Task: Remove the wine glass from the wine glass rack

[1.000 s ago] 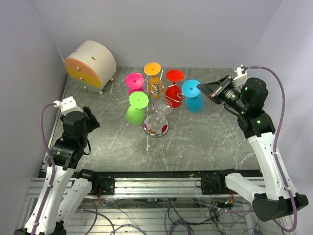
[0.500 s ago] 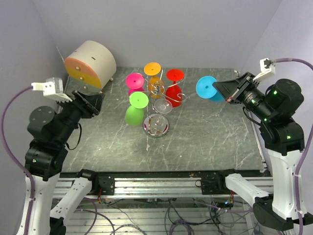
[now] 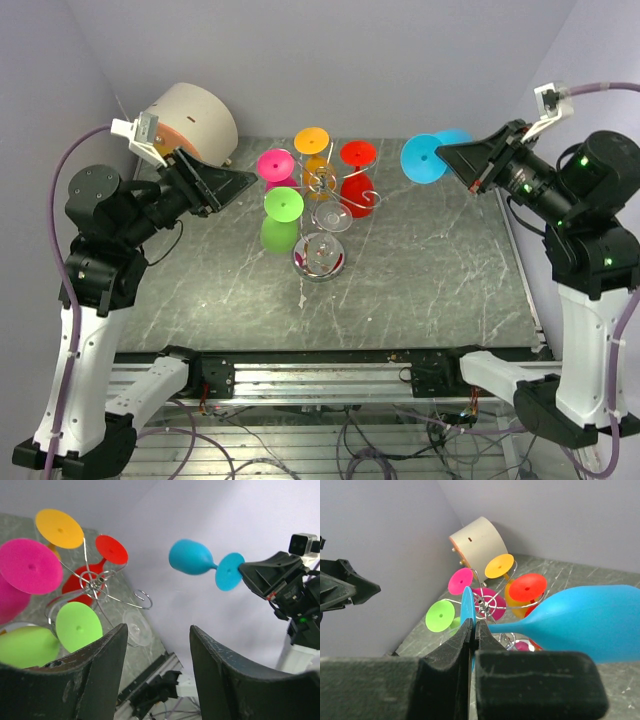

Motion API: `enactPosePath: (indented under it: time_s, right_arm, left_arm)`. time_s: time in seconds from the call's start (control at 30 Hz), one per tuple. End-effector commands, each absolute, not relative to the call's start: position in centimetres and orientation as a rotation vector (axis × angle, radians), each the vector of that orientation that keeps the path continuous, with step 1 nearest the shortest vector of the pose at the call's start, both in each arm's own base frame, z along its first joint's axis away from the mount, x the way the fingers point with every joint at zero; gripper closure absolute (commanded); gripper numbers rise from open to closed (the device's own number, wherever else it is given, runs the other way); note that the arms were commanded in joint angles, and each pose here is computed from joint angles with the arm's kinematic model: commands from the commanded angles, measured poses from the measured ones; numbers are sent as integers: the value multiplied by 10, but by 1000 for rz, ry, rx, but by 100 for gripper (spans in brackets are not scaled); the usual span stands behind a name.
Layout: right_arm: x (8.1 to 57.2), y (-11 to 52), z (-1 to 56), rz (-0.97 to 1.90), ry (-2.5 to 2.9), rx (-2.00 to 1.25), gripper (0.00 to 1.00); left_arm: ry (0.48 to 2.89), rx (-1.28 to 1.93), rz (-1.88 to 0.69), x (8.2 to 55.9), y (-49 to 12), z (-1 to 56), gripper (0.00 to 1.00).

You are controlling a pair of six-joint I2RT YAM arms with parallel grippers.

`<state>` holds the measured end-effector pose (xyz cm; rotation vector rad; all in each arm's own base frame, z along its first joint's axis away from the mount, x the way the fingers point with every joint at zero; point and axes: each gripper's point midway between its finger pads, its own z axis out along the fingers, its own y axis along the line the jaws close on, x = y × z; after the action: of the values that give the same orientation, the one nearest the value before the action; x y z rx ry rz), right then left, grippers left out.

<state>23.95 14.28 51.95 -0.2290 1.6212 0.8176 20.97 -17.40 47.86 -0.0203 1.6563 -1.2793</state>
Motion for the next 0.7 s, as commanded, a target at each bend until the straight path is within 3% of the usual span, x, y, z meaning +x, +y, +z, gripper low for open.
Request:
enactPosePath:
  time_s: [0.0, 0.4, 0.67]
  right_arm:
    - [253, 149, 542, 784, 1554, -341, 100]
    - [313, 198, 568, 712, 1517, -479, 100]
    - [300, 256, 572, 497, 1386, -576, 100]
  left_arm:
    - [1677, 10, -1412, 179, -182, 494, 35]
    - [1731, -68, -1437, 177, -181, 472, 36]
    - [1754, -182, -1426, 170, -173, 460, 36]
